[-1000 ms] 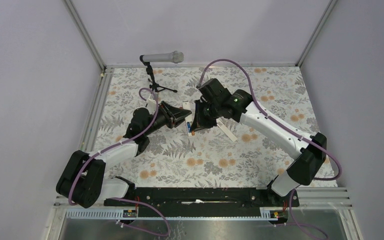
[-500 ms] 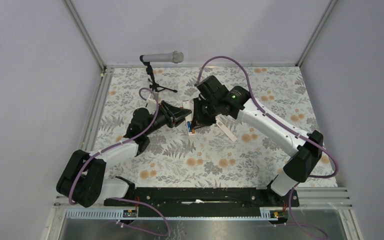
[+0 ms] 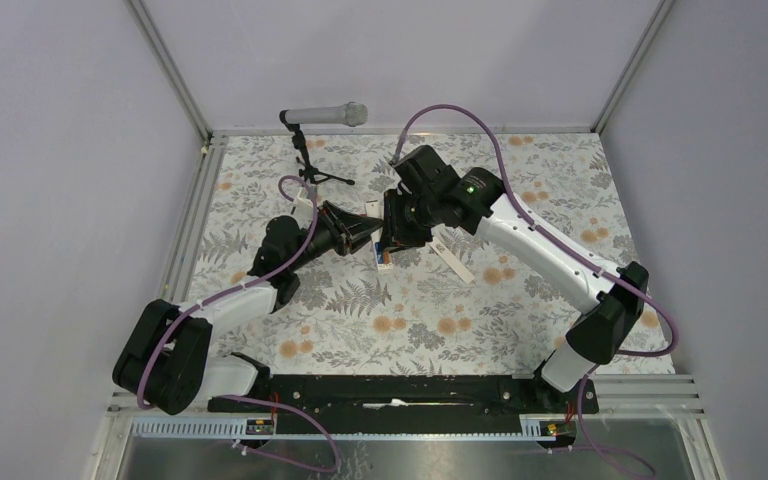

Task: Load the batteries into the remote control
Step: Load the battery into the remote control.

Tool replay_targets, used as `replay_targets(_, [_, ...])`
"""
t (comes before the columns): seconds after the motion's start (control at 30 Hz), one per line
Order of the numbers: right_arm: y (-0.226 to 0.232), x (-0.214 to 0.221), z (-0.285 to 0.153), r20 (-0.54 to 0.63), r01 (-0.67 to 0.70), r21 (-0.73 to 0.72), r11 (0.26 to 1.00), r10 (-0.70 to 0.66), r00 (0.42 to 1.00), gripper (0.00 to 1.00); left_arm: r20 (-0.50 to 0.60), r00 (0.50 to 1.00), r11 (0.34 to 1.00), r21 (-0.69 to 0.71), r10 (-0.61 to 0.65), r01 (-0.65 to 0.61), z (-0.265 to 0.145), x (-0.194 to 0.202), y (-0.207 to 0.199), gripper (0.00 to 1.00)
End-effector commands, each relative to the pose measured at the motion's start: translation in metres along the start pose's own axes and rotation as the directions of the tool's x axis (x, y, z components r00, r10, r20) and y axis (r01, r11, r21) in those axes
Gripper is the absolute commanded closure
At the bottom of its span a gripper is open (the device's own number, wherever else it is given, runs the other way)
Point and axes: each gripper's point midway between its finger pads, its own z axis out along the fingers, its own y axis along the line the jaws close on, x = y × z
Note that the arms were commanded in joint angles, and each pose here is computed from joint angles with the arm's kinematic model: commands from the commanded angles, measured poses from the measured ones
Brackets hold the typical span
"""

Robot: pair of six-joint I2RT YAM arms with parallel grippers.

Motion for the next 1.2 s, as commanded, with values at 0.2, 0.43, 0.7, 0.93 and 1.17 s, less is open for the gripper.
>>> replay_targets(0.2, [0.016,-0.014,-0.019,0.072,0.007,-0.037,0.999,-0.004,0.997,0.61,0.029,0.999,0.994,0.1,0.044,-0.046,0.002,-0.006,-0.031,1.0])
replay_targets(0.43, [0.018,-0.022,-0.052,0.257,-0.019,-0.14,0.99,0.055,0.965,0.26,0.033,0.999,0.994,0.108,0.017,-0.02,0.001,-0.007,-0.041,1.0])
replay_targets(0.7, [0.022,-0.005,-0.064,0.315,-0.18,-0.429,0.885,0.333,0.889,0.16,0.093,0.99,0.986,0.137,-0.104,0.091,-0.004,-0.019,-0.064,1.0])
replay_targets(0.93, [0.047,-0.01,-0.06,0.294,-0.122,-0.58,0.806,0.346,0.891,0.16,0.112,0.977,0.979,0.121,-0.18,0.166,-0.009,-0.023,-0.083,1.0])
replay_targets(1.17, [0.062,-0.025,-0.081,0.35,-0.058,-0.663,0.746,0.377,0.857,0.13,0.093,0.96,0.959,0.136,-0.262,0.249,-0.011,-0.022,-0.087,1.0])
